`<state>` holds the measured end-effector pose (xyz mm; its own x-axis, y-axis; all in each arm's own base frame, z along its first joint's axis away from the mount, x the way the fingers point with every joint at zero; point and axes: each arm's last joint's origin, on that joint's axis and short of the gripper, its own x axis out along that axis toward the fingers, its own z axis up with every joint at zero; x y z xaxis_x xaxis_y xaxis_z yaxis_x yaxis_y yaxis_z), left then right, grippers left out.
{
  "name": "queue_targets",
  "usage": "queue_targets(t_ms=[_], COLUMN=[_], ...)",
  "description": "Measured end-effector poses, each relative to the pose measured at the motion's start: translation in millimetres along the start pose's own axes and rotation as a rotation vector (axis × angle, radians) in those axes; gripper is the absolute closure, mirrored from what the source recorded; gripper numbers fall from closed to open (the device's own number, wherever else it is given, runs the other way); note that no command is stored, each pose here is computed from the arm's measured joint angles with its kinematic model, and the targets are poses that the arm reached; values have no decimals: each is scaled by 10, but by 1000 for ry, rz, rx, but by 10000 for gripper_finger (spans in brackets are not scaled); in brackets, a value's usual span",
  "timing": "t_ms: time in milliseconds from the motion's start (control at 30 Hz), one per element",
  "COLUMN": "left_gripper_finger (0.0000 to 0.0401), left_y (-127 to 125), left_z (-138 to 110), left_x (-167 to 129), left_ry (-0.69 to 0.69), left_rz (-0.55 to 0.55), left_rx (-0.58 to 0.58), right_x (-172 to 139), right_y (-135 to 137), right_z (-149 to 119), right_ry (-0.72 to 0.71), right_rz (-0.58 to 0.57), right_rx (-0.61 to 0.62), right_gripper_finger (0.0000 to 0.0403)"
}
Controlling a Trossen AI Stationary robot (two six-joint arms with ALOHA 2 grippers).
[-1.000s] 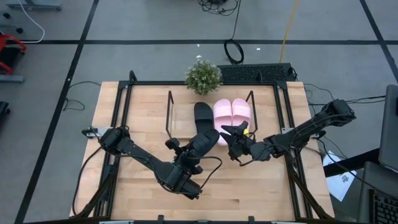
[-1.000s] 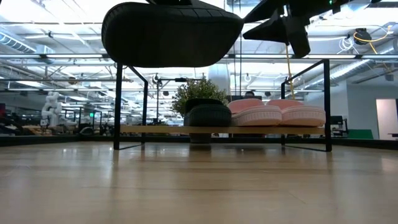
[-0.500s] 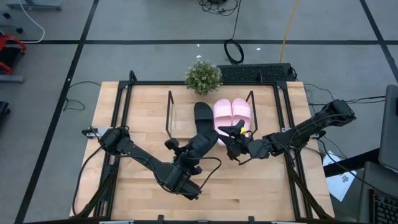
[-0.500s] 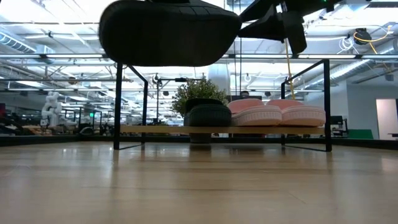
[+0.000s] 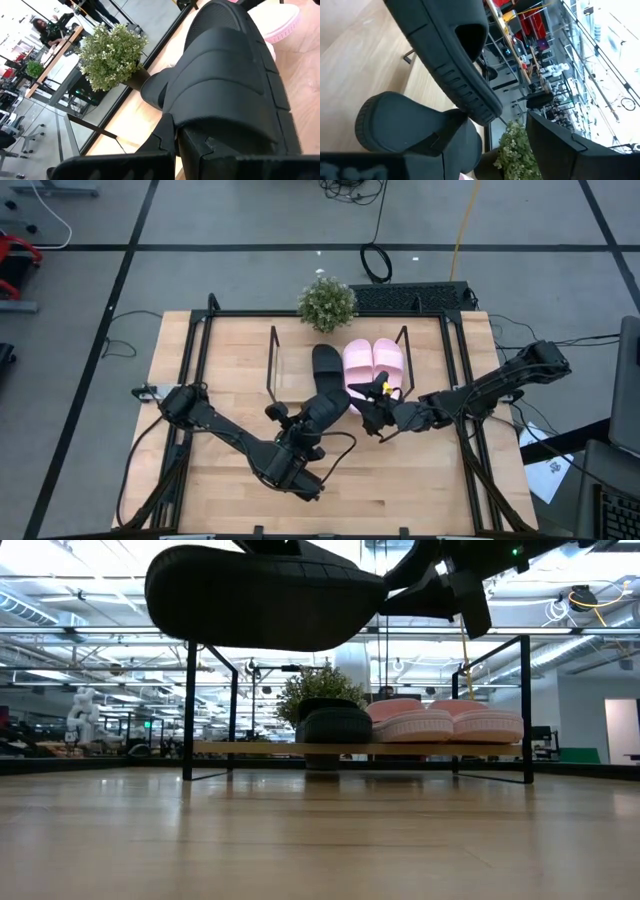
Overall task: Pick and place slides into the shelf
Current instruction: Put the black slides on the shelf
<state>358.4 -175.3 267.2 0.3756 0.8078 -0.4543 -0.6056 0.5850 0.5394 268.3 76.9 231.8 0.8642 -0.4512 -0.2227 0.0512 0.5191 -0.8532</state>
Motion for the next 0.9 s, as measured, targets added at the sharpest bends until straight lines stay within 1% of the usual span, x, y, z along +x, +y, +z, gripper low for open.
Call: queue_targets(t_ms=[167,300,900], left_gripper_finger=[401,401,401], left_y=[-1,0,-1], left_z=[4,4,4], left_x=[2,3,1], left_ry=[-7,-7,-7], left_rz=[2,3,2], left_rx=[-3,-3,-4], right_x=[3,2,2], right_y=[2,32,22], right_z=[-5,-23,-3], right_ry=[-1,1,-31], right_rz=[6,43,51], right_rx=[13,20,30], right_gripper_finger=[211,211,211])
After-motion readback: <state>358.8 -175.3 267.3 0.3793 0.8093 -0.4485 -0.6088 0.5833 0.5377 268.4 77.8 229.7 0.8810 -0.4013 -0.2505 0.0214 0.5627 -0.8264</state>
